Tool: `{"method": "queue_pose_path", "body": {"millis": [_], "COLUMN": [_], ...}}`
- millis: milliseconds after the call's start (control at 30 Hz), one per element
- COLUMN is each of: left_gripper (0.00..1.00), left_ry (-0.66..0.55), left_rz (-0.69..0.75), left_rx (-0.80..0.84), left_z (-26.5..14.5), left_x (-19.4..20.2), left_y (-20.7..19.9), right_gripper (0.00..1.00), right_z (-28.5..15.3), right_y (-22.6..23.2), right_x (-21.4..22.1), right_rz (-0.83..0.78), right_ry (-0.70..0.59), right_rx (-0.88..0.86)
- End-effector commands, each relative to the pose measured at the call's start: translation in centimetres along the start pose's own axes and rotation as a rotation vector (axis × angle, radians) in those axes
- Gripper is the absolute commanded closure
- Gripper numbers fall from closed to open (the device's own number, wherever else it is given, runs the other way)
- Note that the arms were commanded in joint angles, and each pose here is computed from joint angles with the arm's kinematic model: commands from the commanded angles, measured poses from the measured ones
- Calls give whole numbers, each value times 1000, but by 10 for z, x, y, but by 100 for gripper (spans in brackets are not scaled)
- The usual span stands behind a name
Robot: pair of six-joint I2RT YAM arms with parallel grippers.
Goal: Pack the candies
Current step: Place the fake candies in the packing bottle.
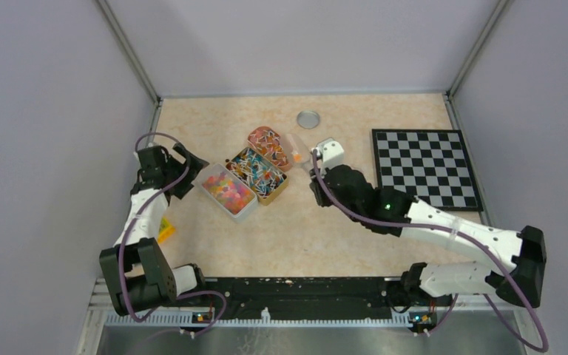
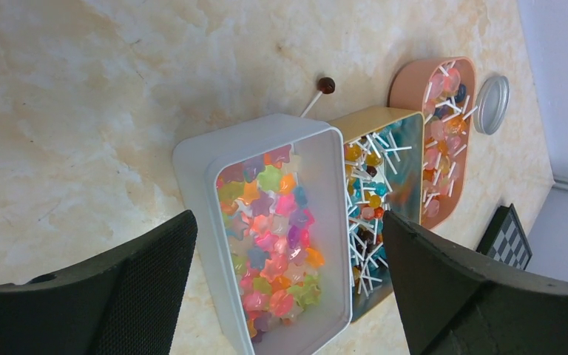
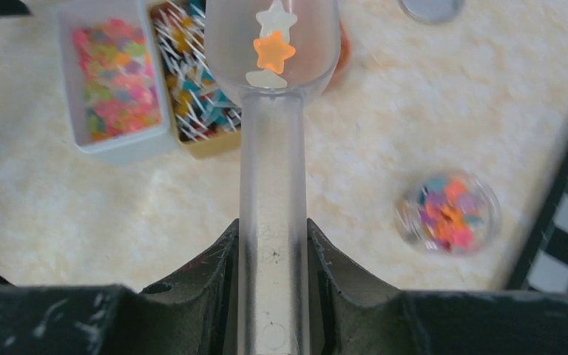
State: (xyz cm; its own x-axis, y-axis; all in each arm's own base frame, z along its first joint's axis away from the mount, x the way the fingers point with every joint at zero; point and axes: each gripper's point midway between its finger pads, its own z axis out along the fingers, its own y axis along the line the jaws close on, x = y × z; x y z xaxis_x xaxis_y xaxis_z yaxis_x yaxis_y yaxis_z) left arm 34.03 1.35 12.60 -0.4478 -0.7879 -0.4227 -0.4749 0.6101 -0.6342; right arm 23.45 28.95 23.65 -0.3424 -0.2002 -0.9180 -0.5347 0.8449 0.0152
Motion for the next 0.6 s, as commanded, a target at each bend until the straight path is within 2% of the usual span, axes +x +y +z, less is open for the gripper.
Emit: {"method": "queue_pose_path", "body": {"millis": [0, 233, 567], "left_gripper": [1, 1, 1], "left_ry": [-50, -45, -37], "left_rz": [79, 105, 103], "left_rx": [95, 124, 130], "left_z": [-10, -13, -12], "left_x": [-14, -10, -7], "left_y": [-30, -39, -40], "right_gripper": [100, 100, 100], "right_z": [-51, -94, -98], "right_y": [-56, -88, -105], "right_x": [17, 44, 59], "right_rz": [84, 175, 223], "right_ry": [122, 281, 373], "right_rx": [242, 340, 361]}}
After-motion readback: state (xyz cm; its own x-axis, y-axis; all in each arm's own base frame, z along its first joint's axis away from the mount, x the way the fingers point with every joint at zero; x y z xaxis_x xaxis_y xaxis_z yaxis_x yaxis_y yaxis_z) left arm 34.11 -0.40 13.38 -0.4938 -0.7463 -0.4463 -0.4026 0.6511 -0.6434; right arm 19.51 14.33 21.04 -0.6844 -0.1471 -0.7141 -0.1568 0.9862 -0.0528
